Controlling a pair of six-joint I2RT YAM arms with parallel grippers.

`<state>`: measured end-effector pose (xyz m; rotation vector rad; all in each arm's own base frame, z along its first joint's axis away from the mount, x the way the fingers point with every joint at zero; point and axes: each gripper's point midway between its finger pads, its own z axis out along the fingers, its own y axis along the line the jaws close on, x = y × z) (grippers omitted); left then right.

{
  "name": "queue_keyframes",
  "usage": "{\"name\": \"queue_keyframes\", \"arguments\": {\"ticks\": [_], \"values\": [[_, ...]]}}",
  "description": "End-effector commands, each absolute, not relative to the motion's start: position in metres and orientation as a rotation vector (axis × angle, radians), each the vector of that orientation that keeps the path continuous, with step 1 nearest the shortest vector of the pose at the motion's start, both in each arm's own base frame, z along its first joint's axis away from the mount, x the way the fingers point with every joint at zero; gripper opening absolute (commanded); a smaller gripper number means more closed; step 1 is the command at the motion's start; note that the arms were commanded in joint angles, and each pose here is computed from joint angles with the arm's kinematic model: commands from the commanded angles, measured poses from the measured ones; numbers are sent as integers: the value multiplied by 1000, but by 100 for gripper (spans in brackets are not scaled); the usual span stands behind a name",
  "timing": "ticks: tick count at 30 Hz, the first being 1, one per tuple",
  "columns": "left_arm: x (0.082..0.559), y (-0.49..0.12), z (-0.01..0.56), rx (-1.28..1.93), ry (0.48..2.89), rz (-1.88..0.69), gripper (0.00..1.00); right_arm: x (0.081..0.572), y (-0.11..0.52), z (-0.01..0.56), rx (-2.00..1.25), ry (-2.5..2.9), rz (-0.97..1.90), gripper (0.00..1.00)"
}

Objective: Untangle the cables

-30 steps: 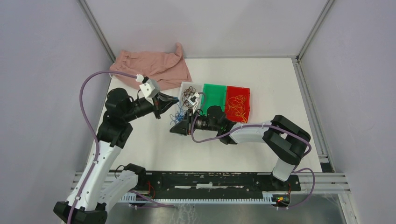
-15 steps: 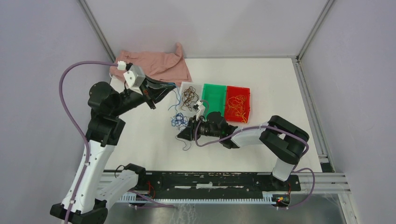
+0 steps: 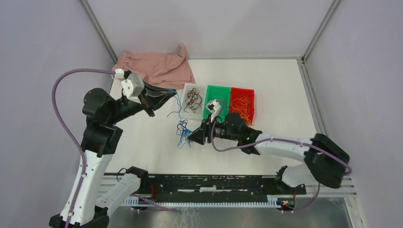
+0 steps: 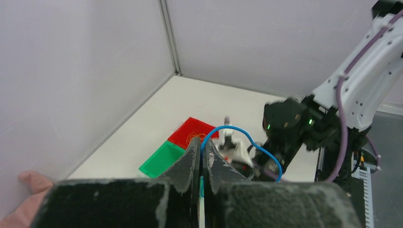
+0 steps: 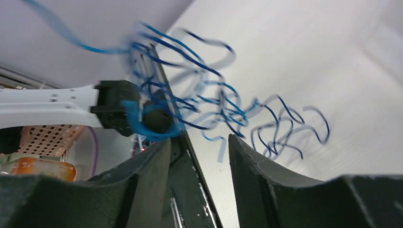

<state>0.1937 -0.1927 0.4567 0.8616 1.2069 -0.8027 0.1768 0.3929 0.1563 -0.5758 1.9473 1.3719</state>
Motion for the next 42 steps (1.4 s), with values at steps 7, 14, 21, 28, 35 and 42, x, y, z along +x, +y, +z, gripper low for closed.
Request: {"name": "queue_keyframes", "arguments": {"ticks": [7, 14, 21, 28, 35, 42], "values": [[188, -196, 437, 929, 1215, -812, 3, 182, 372, 281, -666, 1639, 1252, 63], [184, -198, 441, 932, 1214, -843, 3, 192, 400, 311, -744, 1534, 1272, 65], [177, -202, 449, 942, 1203, -902, 3, 210, 430, 312, -752, 1521, 1274, 62], [173, -203, 461, 957, 1173, -913, 3, 220, 447, 272, -713, 1621, 1304, 41], [167, -203, 490, 943, 1113, -922, 3, 222, 449, 209, -642, 1735, 1323, 41], [158, -202, 516, 935, 1069, -933, 3, 221, 450, 174, -615, 1805, 1333, 40]]}}
